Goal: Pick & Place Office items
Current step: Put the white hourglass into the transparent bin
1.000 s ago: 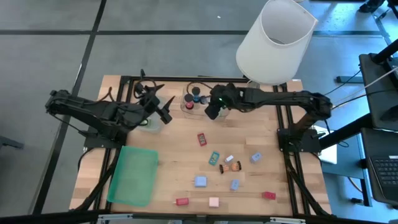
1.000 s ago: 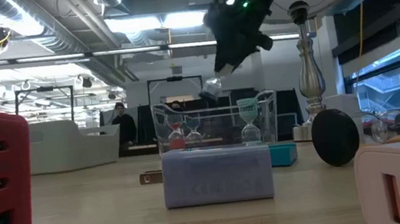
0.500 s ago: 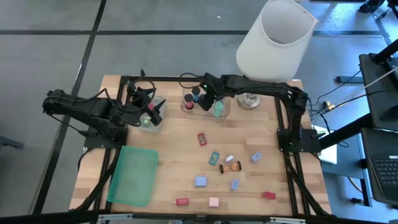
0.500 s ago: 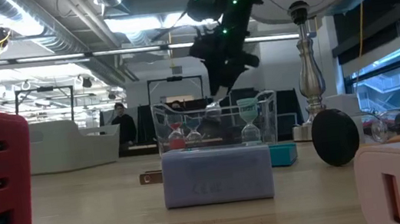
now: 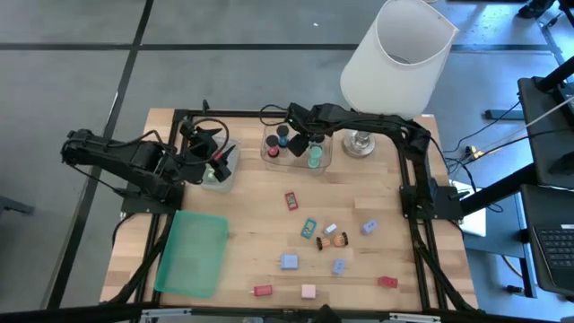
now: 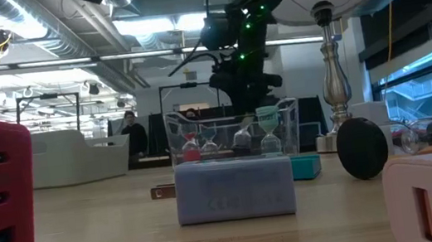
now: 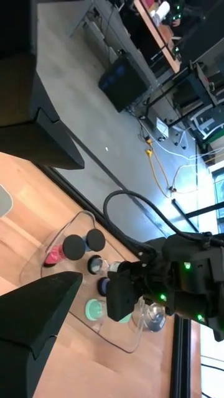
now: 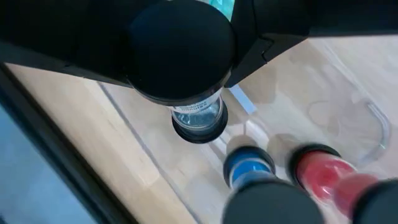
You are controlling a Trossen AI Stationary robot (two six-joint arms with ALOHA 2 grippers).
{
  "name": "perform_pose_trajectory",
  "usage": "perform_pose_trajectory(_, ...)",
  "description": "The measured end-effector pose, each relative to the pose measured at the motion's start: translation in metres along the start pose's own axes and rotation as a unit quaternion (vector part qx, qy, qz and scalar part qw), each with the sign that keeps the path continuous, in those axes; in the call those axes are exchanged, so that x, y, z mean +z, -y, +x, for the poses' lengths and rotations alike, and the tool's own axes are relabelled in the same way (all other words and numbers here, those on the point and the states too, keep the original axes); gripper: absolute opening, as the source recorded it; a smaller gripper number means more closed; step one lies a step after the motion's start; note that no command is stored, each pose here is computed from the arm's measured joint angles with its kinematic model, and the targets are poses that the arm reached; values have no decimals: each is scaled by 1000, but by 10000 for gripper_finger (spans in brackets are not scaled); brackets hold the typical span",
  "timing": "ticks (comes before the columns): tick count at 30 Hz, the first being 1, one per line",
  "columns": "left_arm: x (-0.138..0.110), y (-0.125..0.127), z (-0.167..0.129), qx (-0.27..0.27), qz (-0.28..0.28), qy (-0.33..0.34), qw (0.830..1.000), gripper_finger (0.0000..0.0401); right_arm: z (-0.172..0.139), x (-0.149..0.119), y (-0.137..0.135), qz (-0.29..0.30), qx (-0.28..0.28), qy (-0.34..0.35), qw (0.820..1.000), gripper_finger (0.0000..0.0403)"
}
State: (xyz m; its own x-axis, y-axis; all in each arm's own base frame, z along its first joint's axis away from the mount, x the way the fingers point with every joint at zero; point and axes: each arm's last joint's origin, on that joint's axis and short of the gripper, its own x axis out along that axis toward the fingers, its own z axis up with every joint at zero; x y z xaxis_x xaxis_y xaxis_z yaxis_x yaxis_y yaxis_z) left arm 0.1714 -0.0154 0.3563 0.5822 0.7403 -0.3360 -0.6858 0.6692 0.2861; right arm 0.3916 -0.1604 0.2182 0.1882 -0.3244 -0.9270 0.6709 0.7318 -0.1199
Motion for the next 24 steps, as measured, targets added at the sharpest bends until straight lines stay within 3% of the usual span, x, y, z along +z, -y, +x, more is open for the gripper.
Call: perform_pose_trajectory(24,-2,0,0,0,11,-7,1000,281,1,2,6,6,18,-4,1000,220)
